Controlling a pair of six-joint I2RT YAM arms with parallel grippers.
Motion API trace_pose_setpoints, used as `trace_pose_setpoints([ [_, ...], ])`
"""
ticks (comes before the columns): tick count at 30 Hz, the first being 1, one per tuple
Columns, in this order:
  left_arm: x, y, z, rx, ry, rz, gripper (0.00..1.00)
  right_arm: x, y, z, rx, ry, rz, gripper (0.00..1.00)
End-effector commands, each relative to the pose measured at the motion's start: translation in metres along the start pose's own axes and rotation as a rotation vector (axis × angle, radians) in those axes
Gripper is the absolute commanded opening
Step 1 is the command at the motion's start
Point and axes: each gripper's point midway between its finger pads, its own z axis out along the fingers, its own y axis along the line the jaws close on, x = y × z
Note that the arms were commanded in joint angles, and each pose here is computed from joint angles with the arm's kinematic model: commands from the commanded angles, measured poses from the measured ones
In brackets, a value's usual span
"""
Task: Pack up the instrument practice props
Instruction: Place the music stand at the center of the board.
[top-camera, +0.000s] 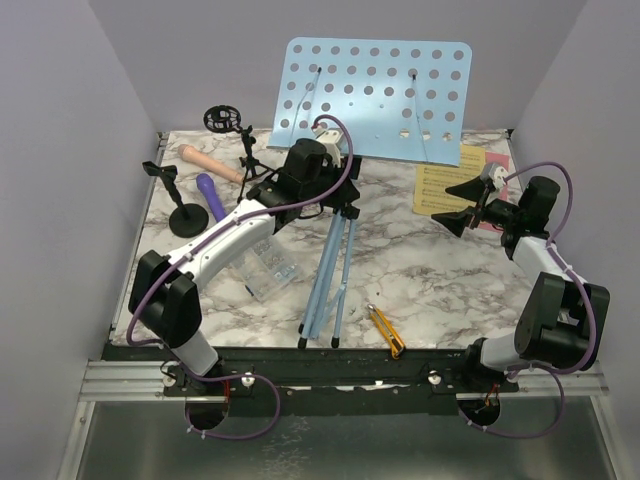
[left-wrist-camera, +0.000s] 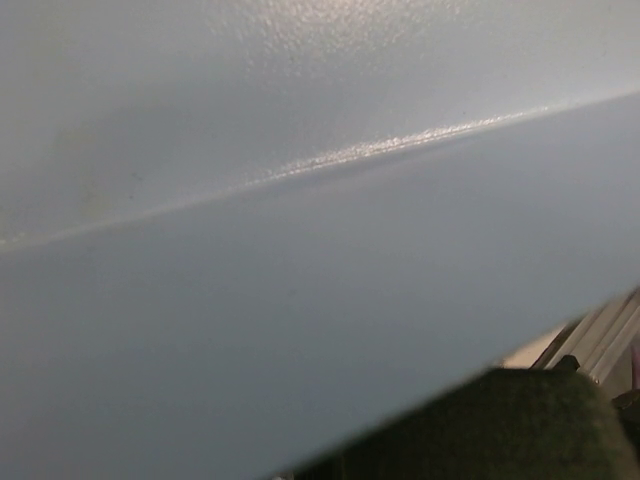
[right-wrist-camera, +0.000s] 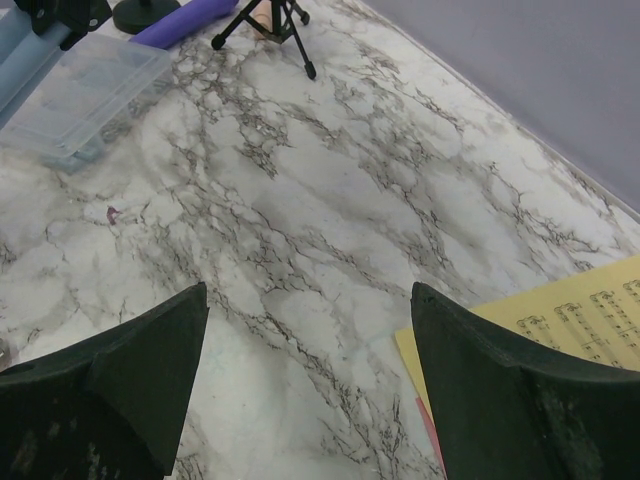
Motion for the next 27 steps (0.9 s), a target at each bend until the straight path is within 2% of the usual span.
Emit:
trace_pose_setpoints([
  [1,-0.080,-0.048,-0.019,0.178,-0.270,0.042,0.00,0.002,-0.008,-0.002,0.018,0.009,0.004,0.85],
  [27,-0.027,-0.023,0.028,0.169,-0.110,-0.026,0.00,0.004,-0.009,-0.002,0.021,0.011,0.011,0.85],
])
